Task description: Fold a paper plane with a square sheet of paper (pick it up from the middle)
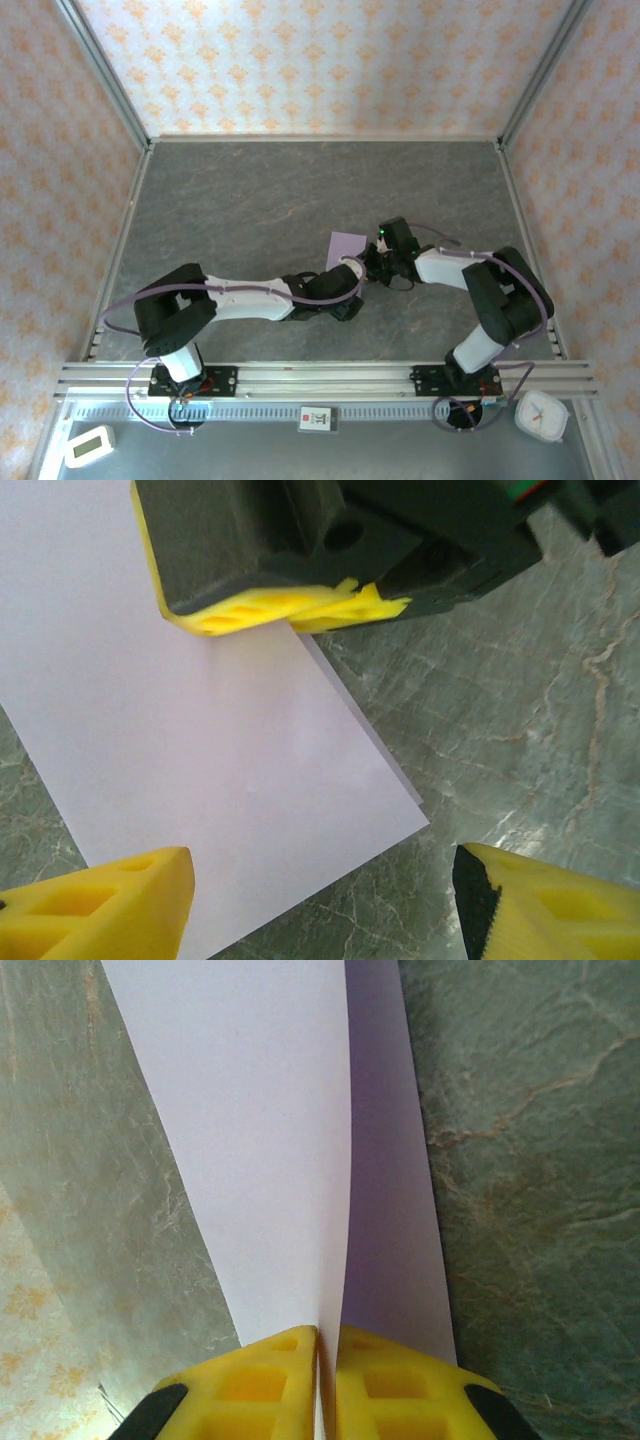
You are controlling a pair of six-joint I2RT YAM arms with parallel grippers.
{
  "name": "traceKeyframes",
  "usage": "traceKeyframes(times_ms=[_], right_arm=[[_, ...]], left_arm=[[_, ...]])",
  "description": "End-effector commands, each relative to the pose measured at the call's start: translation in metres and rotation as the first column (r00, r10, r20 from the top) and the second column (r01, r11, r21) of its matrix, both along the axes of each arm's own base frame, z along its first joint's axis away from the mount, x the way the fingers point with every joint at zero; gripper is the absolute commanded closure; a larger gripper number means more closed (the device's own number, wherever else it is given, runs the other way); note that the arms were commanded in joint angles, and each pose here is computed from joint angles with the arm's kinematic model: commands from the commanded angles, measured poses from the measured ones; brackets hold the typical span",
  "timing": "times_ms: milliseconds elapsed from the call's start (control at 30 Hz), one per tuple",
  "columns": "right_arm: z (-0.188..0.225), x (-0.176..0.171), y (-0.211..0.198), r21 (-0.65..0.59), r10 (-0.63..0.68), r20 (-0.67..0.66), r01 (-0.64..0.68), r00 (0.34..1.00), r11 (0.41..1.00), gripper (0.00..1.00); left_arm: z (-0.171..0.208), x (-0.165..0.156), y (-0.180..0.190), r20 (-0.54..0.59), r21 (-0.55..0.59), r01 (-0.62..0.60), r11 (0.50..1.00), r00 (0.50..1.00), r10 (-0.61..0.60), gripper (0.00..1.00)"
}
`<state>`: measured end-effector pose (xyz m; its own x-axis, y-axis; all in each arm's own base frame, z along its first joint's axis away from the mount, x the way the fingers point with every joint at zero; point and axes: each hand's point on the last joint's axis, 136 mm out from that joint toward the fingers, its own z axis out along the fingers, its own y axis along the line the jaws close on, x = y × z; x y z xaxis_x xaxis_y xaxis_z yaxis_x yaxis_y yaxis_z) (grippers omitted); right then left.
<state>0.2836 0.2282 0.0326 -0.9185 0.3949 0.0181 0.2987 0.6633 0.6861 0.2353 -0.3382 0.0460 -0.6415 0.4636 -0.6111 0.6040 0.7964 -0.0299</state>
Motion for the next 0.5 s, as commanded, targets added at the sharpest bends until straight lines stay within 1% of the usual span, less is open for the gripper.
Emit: traceKeyframes(times_ms=[0, 100, 167, 200, 333, 467], right_arm=[[0.001, 0.003, 0.001, 0.012, 0.0, 0.007, 0.0, 1.0, 1.0, 0.86], [0.0, 0.003, 0.001, 0.011, 0.0, 0.006, 0.0, 1.0, 1.0, 0.86], [-0.001, 0.002, 0.001, 0.011, 0.001, 0.003, -0.001, 1.0, 1.0, 0.87], [-0.001, 0.001, 0.001, 0.011, 0.001, 0.002, -0.001, 1.0, 1.0, 0.87], [-0.001, 0.001, 0.001, 0.01, 0.003, 0.004, -0.003, 1.0, 1.0, 0.87], [-0.002, 0.001, 0.001, 0.011, 0.004, 0.002, -0.004, 1.0, 1.0, 0.87]], left_arm=[[0.008, 0.01, -0.011, 0.064, 0.01, 0.002, 1.0, 0.998, -0.002, 0.28], [0.007, 0.015, -0.011, 0.08, 0.017, -0.014, 1.0, 0.997, 0.013, 0.29], [0.008, 0.017, -0.012, 0.088, 0.017, -0.017, 1.0, 0.996, 0.015, 0.33], [0.009, 0.018, -0.013, 0.092, 0.014, -0.017, 1.0, 0.996, 0.016, 0.37], [0.016, 0.019, -0.015, 0.103, -0.004, -0.008, 1.0, 0.995, 0.009, 0.7], [0.018, 0.017, -0.018, 0.097, -0.017, 0.004, 1.0, 0.995, -0.002, 0.88]])
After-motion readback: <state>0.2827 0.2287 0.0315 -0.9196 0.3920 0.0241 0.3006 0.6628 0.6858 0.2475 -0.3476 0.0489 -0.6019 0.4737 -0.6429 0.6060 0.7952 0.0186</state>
